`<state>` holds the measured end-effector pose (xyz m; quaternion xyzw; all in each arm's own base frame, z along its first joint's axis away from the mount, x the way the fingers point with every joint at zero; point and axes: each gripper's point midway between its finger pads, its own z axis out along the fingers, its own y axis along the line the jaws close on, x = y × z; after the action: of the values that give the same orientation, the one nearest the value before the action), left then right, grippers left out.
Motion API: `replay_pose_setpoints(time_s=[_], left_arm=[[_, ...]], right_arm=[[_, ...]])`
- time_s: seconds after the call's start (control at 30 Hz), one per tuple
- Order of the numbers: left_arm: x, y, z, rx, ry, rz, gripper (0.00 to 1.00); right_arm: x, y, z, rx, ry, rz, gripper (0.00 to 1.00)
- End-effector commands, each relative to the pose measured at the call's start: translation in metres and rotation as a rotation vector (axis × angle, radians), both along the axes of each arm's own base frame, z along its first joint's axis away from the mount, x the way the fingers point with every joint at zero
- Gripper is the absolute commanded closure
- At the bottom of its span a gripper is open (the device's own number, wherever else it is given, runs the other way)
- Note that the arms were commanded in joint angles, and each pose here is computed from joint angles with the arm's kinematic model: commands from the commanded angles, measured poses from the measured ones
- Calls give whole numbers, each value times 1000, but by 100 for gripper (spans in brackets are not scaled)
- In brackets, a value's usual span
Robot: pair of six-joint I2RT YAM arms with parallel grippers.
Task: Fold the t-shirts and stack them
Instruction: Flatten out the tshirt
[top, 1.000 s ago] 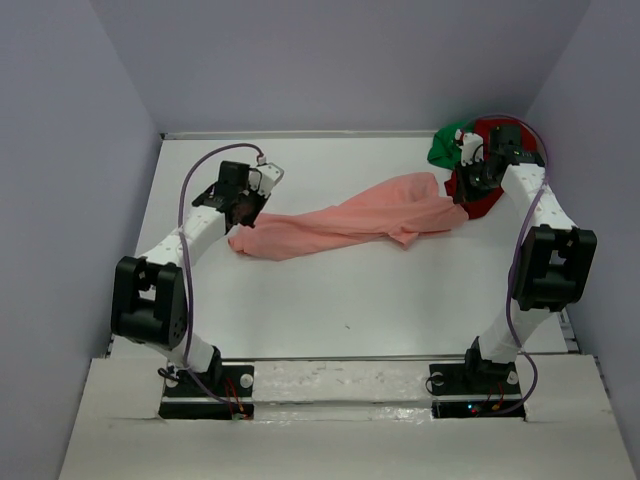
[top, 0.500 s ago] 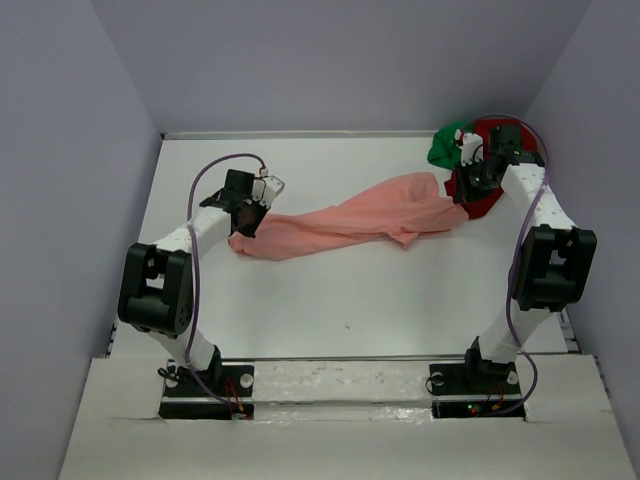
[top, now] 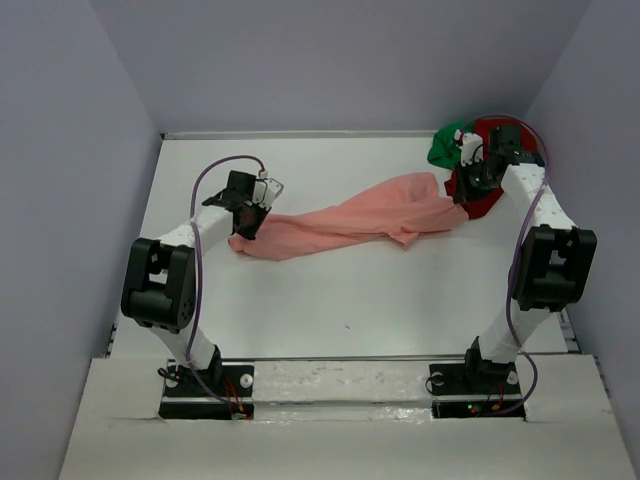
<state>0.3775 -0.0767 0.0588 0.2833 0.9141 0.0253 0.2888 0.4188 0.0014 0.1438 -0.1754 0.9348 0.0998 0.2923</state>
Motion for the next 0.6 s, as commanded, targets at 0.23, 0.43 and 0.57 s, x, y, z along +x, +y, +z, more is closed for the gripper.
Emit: replay_pose_setpoints(time_s=[0.23, 0.43, 0.57], left_arm=[[13, 7, 13, -32, -10, 67, 67], [11, 13, 4, -53, 34, 93, 68], [8, 11, 0, -78, 66, 86, 69]], right_arm=[[-1, -3, 9, -9, -29, 6, 100], [-2, -4, 8, -14, -26, 6, 100], [-1, -4, 8, -14, -25, 6, 100]])
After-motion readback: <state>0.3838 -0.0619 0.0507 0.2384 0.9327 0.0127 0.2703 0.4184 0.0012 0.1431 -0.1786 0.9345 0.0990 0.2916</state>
